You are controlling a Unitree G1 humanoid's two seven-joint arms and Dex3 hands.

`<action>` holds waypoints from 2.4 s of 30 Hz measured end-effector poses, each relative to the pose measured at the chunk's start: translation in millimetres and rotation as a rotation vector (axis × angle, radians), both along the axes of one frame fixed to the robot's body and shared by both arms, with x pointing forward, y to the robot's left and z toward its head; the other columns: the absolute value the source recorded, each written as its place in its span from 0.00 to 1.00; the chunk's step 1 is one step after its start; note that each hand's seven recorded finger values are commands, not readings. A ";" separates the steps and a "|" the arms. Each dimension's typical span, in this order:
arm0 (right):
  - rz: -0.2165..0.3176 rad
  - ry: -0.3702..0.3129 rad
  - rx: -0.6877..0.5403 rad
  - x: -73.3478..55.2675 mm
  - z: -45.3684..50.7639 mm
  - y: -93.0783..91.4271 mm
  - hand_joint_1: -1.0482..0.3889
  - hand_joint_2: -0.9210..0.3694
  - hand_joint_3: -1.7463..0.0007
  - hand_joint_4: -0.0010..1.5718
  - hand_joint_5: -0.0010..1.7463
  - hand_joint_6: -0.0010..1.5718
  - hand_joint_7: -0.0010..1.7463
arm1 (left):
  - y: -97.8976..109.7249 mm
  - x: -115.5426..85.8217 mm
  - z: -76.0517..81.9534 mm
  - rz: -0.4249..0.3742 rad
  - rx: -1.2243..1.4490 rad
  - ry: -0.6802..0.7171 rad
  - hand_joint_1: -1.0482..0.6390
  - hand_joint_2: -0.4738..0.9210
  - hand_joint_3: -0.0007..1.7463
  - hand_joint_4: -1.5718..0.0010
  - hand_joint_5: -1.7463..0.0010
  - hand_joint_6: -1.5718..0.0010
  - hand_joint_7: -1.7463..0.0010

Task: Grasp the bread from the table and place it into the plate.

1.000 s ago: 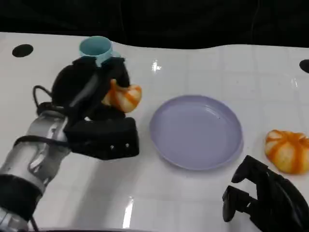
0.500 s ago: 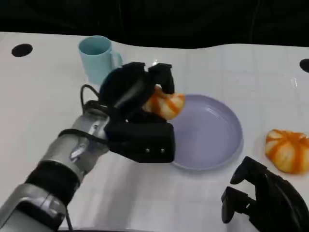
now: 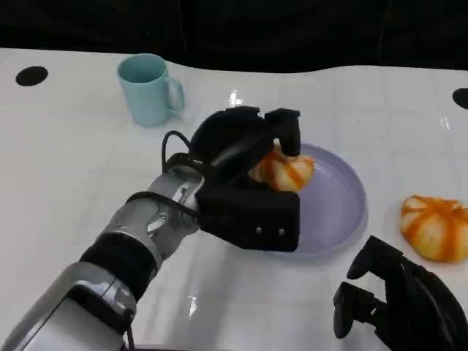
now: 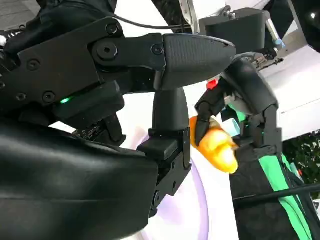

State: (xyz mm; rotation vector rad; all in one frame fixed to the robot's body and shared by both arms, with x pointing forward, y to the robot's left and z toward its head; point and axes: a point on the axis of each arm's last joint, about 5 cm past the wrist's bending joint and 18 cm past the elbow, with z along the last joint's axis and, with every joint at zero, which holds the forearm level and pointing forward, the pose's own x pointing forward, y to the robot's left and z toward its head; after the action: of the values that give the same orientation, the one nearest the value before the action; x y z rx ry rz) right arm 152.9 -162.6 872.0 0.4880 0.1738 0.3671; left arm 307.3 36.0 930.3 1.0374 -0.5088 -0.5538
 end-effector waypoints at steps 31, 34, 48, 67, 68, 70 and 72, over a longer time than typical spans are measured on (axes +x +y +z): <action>0.002 0.004 0.001 -0.2 -1.0 0.4 0.34 0.02 0.70 0.52 1.00 0.33 0.99 | 15.6 8.7 26.2 -0.118 0.130 0.156 0.10 1.00 0.33 0.91 0.93 0.87 0.93; -0.001 0.003 0.000 -0.1 -1.0 -0.1 0.34 0.02 0.70 0.52 1.00 0.33 0.99 | 26.3 4.6 24.6 -0.130 0.025 0.173 0.12 1.00 0.30 0.89 0.91 0.86 0.93; -0.008 -0.005 -0.002 1.1 -0.5 -2.9 0.34 0.02 0.70 0.51 1.00 0.31 0.99 | 77.1 -34.7 -10.2 -0.134 -0.583 0.426 0.23 1.00 0.19 0.69 0.52 0.60 0.89; -0.008 0.007 0.002 1.2 0.8 -3.8 0.34 0.03 0.70 0.50 1.00 0.30 1.00 | 98.2 -111.2 -46.7 -0.051 -1.456 0.677 0.28 1.00 0.22 0.50 0.00 0.66 0.00; -0.009 0.007 0.002 1.2 1.0 -3.8 0.34 0.03 0.70 0.49 1.00 0.30 1.00 | 99.7 -115.3 -47.9 -0.051 -1.466 0.686 0.29 1.00 0.23 0.49 0.00 0.66 0.00; -0.012 0.010 0.003 0.9 1.0 -3.8 0.33 0.04 0.70 0.49 1.00 0.30 1.00 | 102.3 -123.9 -50.2 -0.047 -1.489 0.699 0.28 1.00 0.22 0.49 0.00 0.66 0.00; -0.012 0.010 0.003 0.7 1.0 -3.8 0.33 0.04 0.70 0.48 1.00 0.30 1.00 | 104.9 -132.1 -52.7 -0.031 -1.511 0.723 0.29 1.00 0.21 0.48 0.00 0.66 0.00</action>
State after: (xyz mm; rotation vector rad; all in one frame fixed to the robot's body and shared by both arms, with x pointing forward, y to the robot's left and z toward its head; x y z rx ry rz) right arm 153.6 -166.4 873.0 0.4942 0.1801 0.3534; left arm 175.2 140.8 877.6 -0.6132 -0.1671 -0.3682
